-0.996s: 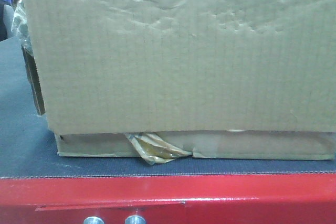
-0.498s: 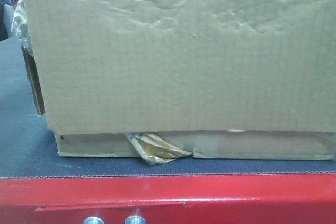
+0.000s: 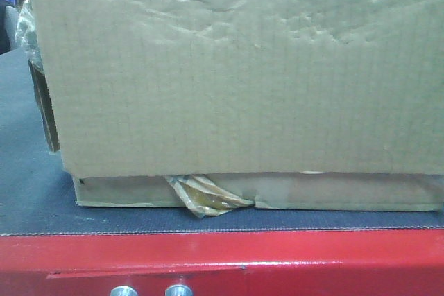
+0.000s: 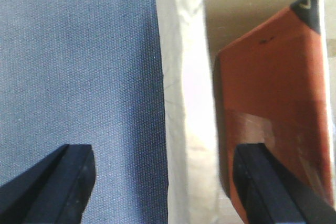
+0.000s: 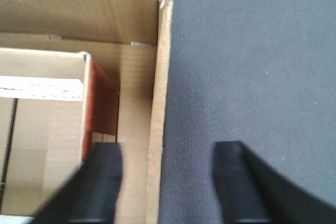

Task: Stack two boxes on right shelf middle
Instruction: 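Close both grippers on the plain box's side walls, then lift the plain box with both grippers off the table, then back away from the table and turn while holding the box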

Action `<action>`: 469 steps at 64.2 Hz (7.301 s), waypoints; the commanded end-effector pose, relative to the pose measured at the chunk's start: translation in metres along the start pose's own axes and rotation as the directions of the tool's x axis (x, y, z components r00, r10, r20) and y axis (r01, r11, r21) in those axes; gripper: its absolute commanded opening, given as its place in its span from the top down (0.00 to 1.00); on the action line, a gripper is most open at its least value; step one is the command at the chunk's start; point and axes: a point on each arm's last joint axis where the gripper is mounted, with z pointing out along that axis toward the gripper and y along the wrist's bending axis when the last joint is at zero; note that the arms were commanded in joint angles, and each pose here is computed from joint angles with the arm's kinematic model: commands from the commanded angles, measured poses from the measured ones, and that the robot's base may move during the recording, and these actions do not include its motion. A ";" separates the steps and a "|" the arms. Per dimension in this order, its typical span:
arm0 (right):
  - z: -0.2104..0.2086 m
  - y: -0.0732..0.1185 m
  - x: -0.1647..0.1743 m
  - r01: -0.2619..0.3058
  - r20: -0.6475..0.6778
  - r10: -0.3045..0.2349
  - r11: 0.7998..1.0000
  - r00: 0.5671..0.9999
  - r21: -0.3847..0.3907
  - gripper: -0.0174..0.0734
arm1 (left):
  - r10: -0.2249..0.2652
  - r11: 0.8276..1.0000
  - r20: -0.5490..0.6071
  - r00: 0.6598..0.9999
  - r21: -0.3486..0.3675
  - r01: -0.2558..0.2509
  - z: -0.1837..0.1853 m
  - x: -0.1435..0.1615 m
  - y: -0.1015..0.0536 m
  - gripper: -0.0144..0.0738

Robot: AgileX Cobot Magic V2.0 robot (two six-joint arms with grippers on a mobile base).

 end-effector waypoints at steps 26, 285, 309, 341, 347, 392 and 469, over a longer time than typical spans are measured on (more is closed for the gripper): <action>0.061 0.013 0.005 -0.014 -0.168 0.010 1.000 0.986 -0.025 0.47 | -0.004 1.000 0.010 1.000 0.000 0.004 -0.003 -0.001 0.002 0.34; -0.120 0.010 -0.042 0.044 0.713 0.038 0.994 0.700 -0.097 0.99 | -0.015 0.992 0.796 0.605 -0.064 0.108 -0.207 -0.015 0.038 0.96; -0.120 0.010 -0.042 0.045 0.714 0.035 0.995 0.699 -0.092 0.99 | 0.005 0.985 0.787 0.617 -0.109 0.131 -0.206 -0.014 0.042 0.96; -0.121 0.010 -0.043 0.052 0.730 0.037 0.994 0.682 -0.099 0.99 | 0.005 0.986 0.788 0.616 -0.108 0.130 -0.206 -0.014 0.042 0.96; -0.123 0.011 -0.044 0.057 0.743 0.039 0.993 0.668 -0.104 0.99 | 0.005 0.986 0.788 0.616 -0.108 0.130 -0.206 -0.014 0.042 0.96; -0.128 0.013 -0.048 0.080 0.788 0.048 0.989 0.613 -0.123 0.99 | 0.010 0.985 0.785 0.619 -0.113 0.127 -0.203 -0.016 0.040 0.96; -0.128 0.014 -0.049 0.082 0.791 0.049 0.989 0.610 -0.124 0.99 | 0.011 0.985 0.784 0.620 -0.114 0.126 -0.202 -0.016 0.040 0.96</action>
